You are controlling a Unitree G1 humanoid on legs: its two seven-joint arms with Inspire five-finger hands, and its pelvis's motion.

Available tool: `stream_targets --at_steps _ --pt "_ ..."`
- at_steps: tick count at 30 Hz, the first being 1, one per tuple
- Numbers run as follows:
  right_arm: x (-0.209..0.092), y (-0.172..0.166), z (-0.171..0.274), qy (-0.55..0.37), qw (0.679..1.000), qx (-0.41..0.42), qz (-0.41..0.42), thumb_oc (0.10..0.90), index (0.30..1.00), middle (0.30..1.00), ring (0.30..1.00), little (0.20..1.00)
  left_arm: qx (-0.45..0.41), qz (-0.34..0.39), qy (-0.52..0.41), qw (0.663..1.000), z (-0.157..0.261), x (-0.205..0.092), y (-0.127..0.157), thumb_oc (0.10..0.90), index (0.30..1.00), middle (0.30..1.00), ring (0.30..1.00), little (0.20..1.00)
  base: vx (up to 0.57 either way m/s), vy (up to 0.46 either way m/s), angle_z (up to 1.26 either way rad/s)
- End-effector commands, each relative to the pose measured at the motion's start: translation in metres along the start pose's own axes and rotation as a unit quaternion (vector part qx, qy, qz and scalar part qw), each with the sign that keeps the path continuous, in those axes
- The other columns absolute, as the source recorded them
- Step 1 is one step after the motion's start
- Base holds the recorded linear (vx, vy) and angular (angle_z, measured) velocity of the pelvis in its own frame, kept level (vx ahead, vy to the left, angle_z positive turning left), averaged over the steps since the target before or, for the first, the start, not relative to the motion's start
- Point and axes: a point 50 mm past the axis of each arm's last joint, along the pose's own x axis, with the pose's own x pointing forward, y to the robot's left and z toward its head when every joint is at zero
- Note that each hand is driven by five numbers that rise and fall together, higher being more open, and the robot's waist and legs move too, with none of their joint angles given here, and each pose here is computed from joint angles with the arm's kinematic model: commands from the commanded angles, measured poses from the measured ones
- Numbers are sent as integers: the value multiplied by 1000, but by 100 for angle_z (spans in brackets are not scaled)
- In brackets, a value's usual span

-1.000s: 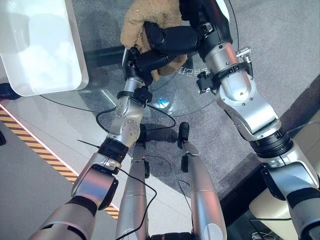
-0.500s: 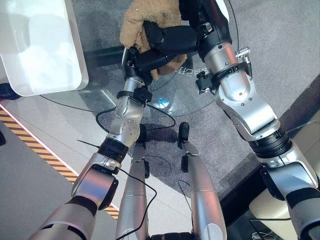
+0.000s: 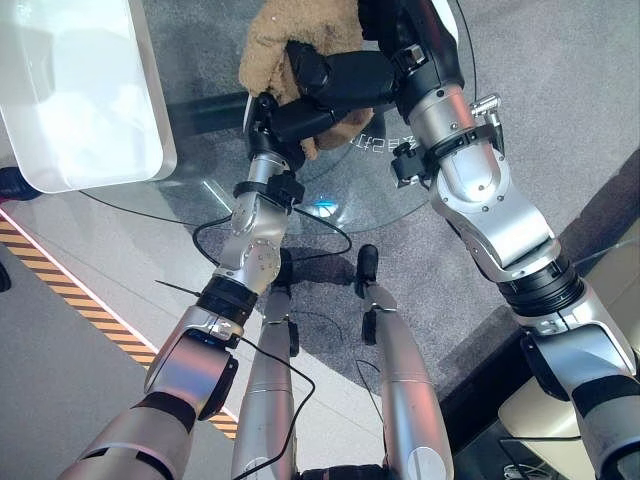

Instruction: Wipe the table with a cloth and put it in the basket.

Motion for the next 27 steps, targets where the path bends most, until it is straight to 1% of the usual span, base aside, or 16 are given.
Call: stream_targets --at_steps 1,12,17,27 --pt "0 -16 127 -301 952 43 -30 800 900 900 900 900 -38 -95 -115 988 41 12 -42 100 300 300 300 200 0 0 0" --pt "-1 -22 134 -317 947 16 -42 800 900 900 900 900 -33 -88 -122 988 46 13 -37 100 300 300 300 200 0 0 0" --pt "-2 -27 135 -322 945 23 -53 800 900 900 900 900 -33 -84 -124 988 48 12 -34 100 300 300 300 200 0 0 0" --pt "-2 -25 135 -320 946 26 -51 800 900 900 900 900 -38 -82 -127 988 47 12 -33 100 300 300 300 200 0 0 0"
